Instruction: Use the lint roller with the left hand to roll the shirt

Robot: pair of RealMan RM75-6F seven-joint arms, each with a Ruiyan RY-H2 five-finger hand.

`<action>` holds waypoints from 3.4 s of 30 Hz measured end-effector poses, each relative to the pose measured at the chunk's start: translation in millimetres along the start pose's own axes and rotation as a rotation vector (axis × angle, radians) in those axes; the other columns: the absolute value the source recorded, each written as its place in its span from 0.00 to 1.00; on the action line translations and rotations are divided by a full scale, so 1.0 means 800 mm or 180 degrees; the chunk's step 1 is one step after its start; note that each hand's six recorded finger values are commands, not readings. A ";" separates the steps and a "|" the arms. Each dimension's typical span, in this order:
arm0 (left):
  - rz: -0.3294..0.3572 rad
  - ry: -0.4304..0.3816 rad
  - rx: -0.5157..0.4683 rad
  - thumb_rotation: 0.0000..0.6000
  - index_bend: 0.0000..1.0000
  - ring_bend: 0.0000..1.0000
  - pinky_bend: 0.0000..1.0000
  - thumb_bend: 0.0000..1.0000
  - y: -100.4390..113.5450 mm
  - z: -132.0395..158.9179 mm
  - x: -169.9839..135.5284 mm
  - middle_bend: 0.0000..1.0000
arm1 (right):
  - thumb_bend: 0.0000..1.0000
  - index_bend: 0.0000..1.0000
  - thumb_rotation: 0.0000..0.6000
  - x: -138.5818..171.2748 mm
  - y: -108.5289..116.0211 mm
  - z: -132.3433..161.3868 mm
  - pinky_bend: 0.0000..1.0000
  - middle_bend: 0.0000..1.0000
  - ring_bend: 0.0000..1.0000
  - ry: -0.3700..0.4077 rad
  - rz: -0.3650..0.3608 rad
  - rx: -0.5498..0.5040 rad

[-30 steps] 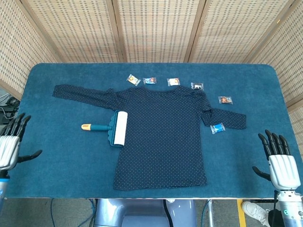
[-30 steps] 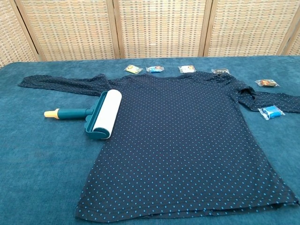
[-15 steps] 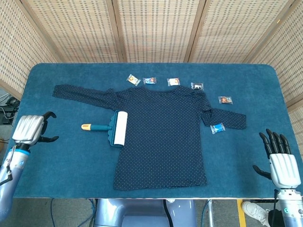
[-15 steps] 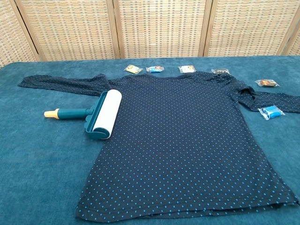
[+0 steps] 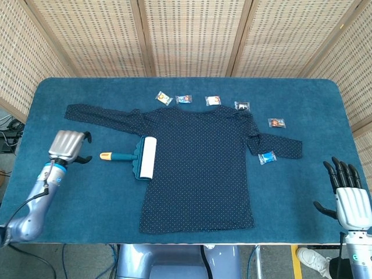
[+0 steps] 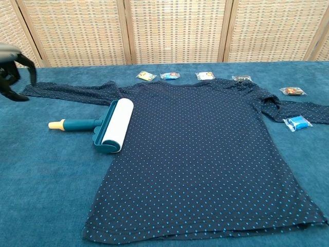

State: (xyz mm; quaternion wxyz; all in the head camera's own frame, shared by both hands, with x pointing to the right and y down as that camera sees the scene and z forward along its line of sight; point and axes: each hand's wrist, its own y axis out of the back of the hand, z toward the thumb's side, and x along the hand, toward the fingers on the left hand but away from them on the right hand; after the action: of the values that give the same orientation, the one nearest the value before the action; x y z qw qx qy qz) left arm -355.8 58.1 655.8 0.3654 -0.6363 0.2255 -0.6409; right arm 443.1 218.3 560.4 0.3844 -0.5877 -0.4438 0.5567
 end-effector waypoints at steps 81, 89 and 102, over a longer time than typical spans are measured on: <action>-0.0200 -0.0274 0.0719 1.00 0.86 0.76 0.70 0.86 -0.087 0.136 0.072 0.84 | 0.09 0.00 1.00 -0.003 0.017 -0.029 0.00 0.00 0.00 -0.0161 -0.0163 -0.0306; -0.0196 -0.0297 0.0777 1.00 0.88 0.76 0.71 0.89 -0.072 0.129 0.065 0.85 | 0.09 0.00 1.00 -0.003 0.018 -0.028 0.00 0.00 0.00 -0.0150 -0.0166 -0.0316; -0.0310 -0.0295 0.1148 1.00 0.89 0.76 0.71 0.90 -0.013 0.132 0.045 0.85 | 0.09 0.00 1.00 -0.002 0.023 -0.030 0.00 0.00 0.00 -0.0147 -0.0194 -0.0404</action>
State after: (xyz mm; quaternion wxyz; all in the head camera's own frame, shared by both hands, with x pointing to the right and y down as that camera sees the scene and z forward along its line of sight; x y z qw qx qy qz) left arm -251.4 55.8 696.5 0.4521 -0.5995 0.0589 -0.6578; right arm 468.8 212.1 545.6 0.3528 -0.5840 -0.5047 0.5289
